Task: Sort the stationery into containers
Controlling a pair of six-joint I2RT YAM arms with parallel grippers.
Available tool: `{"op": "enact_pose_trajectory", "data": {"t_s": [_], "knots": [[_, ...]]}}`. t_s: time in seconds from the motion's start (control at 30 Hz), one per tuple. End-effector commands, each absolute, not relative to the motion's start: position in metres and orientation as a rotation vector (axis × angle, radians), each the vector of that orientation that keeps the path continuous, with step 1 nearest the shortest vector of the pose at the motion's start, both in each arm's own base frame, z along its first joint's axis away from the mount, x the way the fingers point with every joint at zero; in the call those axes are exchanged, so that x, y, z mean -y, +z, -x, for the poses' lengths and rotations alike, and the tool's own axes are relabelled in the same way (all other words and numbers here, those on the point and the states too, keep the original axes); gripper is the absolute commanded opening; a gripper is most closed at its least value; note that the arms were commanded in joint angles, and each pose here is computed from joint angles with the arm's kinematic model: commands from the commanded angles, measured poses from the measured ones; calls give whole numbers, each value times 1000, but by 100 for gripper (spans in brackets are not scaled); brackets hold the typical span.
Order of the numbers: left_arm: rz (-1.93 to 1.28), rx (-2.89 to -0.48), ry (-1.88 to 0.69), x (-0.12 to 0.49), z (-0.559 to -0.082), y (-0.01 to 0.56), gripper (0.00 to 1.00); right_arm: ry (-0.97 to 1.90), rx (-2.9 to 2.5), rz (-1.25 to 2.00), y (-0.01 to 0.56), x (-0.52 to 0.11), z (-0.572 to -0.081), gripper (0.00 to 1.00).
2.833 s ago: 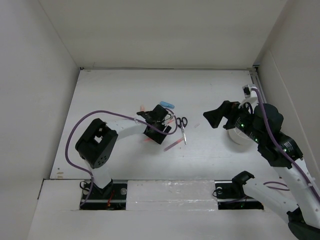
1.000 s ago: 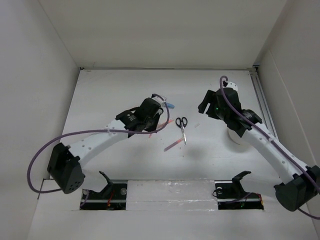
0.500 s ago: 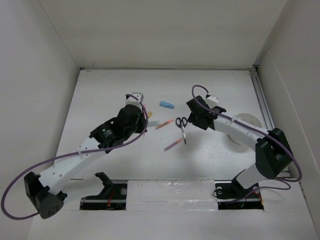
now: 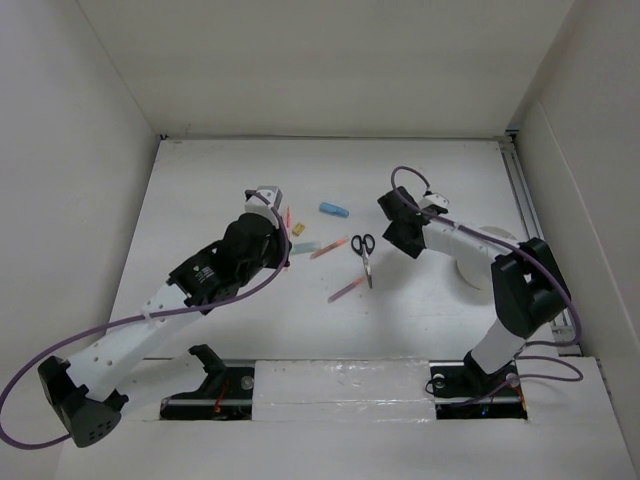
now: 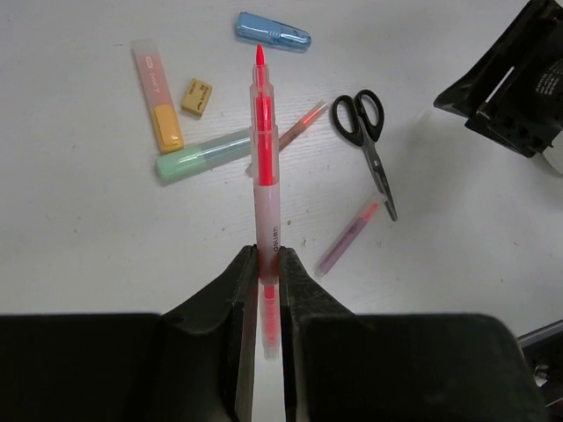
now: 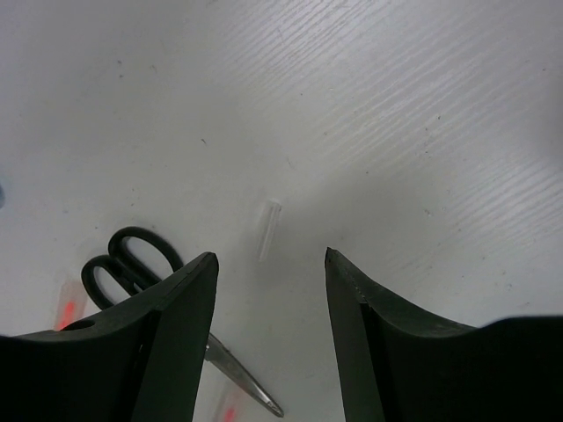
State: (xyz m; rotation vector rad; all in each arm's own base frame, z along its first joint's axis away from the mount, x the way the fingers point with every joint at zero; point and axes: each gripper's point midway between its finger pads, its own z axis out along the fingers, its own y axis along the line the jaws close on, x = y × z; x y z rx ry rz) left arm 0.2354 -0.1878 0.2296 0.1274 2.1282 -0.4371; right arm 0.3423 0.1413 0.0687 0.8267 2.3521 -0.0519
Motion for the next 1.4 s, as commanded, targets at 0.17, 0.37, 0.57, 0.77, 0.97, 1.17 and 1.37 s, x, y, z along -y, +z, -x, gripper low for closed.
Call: {"op": "enact_pose_trajectory", "data": {"t_s": [0.17,0.37,0.57,0.77,0.97,1.17,1.37], "knots": [[-166,-2090,-505,195,-232,238,0,-12,-2330,-884,68,-153,-361,58],[-181,-2068,-533,195,-228,245,0,-38,-2339,-939,54,-154,-360,57],[-210,-2064,-565,200,-225,247,0,-54,-2342,-978,46,-153,-358,54],[-213,-2056,-580,201,-223,250,0,-62,-2354,-1000,38,-154,-356,54],[-220,-2058,-589,202,-223,248,0,-85,-2380,-998,27,-154,-353,54],[-233,-2049,-597,202,-221,250,0,-111,-2390,-1008,20,-152,-356,54],[-239,-2051,-605,204,-220,250,0,-117,-2391,-1018,19,-152,-356,53]]}}
